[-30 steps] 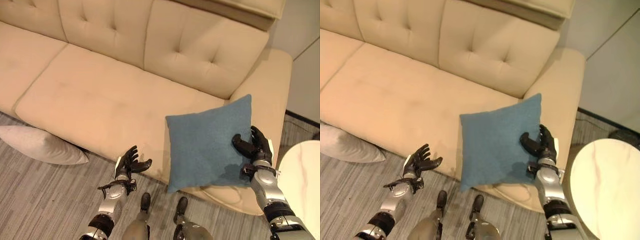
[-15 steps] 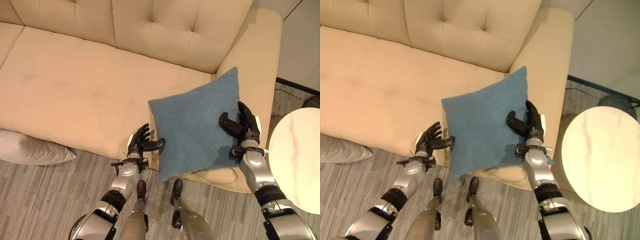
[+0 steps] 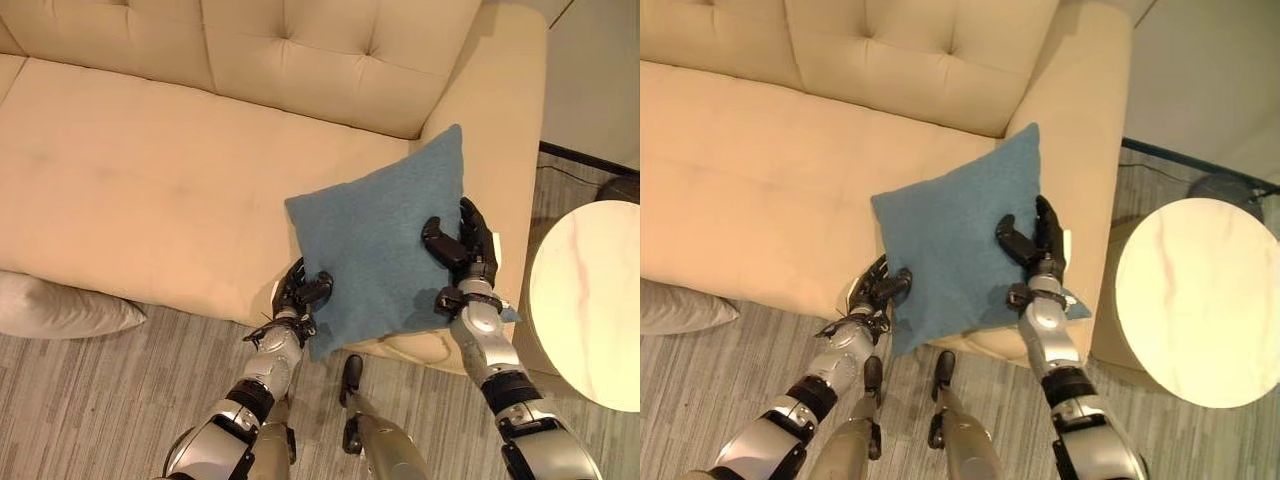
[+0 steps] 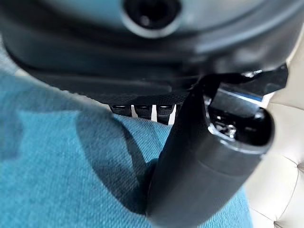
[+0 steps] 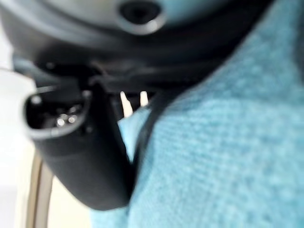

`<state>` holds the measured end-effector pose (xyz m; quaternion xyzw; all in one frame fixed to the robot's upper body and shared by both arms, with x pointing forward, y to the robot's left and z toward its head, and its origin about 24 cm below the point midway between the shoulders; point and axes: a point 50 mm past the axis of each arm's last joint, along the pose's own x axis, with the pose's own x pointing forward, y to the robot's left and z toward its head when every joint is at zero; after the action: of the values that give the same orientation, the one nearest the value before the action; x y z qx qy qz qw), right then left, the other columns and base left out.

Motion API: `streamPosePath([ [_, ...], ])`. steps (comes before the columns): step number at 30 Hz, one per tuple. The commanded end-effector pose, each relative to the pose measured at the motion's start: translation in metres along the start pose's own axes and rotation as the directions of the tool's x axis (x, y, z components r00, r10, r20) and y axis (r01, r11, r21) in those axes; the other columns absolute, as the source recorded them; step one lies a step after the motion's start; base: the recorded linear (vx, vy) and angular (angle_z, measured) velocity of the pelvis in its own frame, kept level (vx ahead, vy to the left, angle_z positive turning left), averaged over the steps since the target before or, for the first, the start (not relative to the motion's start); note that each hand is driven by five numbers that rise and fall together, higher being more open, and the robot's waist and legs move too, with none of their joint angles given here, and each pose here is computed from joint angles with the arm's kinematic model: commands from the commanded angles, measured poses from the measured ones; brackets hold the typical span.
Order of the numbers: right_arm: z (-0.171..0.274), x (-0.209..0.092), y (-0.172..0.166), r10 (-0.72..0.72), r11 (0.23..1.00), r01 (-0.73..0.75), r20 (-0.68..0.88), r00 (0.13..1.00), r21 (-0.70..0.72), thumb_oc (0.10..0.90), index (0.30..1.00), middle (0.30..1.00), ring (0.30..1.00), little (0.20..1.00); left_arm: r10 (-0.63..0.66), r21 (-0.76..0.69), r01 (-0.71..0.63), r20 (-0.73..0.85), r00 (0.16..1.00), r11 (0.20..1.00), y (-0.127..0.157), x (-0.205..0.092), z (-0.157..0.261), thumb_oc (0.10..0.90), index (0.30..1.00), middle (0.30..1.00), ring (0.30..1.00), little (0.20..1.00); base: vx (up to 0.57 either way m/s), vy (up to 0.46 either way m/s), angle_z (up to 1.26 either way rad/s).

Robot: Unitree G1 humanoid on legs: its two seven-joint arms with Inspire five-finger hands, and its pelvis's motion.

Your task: Pick up all the scattered cushions and arrange them neatly on the sofa.

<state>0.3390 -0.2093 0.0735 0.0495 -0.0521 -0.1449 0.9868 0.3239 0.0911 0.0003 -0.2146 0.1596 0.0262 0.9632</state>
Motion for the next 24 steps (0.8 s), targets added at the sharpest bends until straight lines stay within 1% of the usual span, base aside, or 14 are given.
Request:
streamPosePath([
  [1, 0.001, -0.024, 0.072, 0.291, 0.952, -0.293, 0.034, 0.956, 0.085, 0.4, 0.3, 0.3, 0.3, 0.3, -0.268, 0.004, 0.27, 0.119, 0.956, 0.963, -0.071, -0.002, 0.025, 0.4, 0.3, 0.3, 0.3, 0.3, 0.0, 0.0, 0.0],
  [6, -0.007, -0.031, 0.064, 0.293, 0.953, -0.293, 0.015, 0.956, 0.08, 0.4, 0.3, 0.3, 0.3, 0.3, -0.269, -0.014, 0.272, 0.118, 0.956, 0.962, -0.065, -0.004, 0.022, 0.4, 0.3, 0.3, 0.3, 0.3, 0.01, -0.005, -0.02],
  [9, -0.021, -0.046, 0.045, 0.28, 0.959, -0.278, -0.023, 0.96, 0.052, 0.4, 0.3, 0.3, 0.3, 0.3, -0.239, -0.049, 0.244, 0.091, 0.967, 0.968, -0.045, -0.011, 0.007, 0.4, 0.3, 0.3, 0.3, 0.3, 0.06, -0.019, 0.05],
  [15, -0.027, -0.061, 0.03, 0.277, 0.961, -0.276, -0.031, 0.96, 0.027, 0.4, 0.3, 0.3, 0.3, 0.3, -0.206, -0.098, 0.216, 0.101, 0.973, 0.971, -0.025, -0.022, -0.001, 0.4, 0.3, 0.3, 0.3, 0.3, 0.04, -0.003, 0.07],
  [17, -0.031, -0.078, 0.019, 0.28, 0.96, -0.278, -0.039, 0.959, 0.044, 0.4, 0.3, 0.3, 0.3, 0.3, -0.186, -0.143, 0.203, 0.119, 0.975, 0.969, -0.006, -0.037, -0.006, 0.4, 0.3, 0.3, 0.3, 0.3, 0.07, -0.014, 0.05],
  [19, -0.031, -0.086, 0.016, 0.299, 0.953, -0.297, -0.037, 0.953, 0.061, 0.4, 0.3, 0.3, 0.3, 0.3, -0.179, -0.168, 0.201, 0.136, 0.974, 0.965, 0.004, -0.045, -0.006, 0.4, 0.3, 0.3, 0.3, 0.3, 0.01, -0.019, 0.07],
  [21, -0.028, -0.1, 0.011, 0.327, 0.942, -0.324, -0.023, 0.945, 0.089, 0.4, 0.3, 0.3, 0.3, 0.3, -0.2, -0.156, 0.226, 0.167, 0.965, 0.962, 0.019, -0.061, -0.005, 0.4, 0.3, 0.3, 0.3, 0.3, -0.04, -0.016, 0.22],
  [24, -0.013, -0.102, 0.013, 0.353, 0.929, -0.357, 0.049, 0.934, 0.097, 0.4, 0.3, 0.3, 0.3, 0.3, -0.207, -0.155, 0.241, 0.205, 0.957, 0.958, 0.028, -0.071, -0.001, 0.4, 0.3, 0.3, 0.3, 0.3, -0.13, 0.017, 0.65],
])
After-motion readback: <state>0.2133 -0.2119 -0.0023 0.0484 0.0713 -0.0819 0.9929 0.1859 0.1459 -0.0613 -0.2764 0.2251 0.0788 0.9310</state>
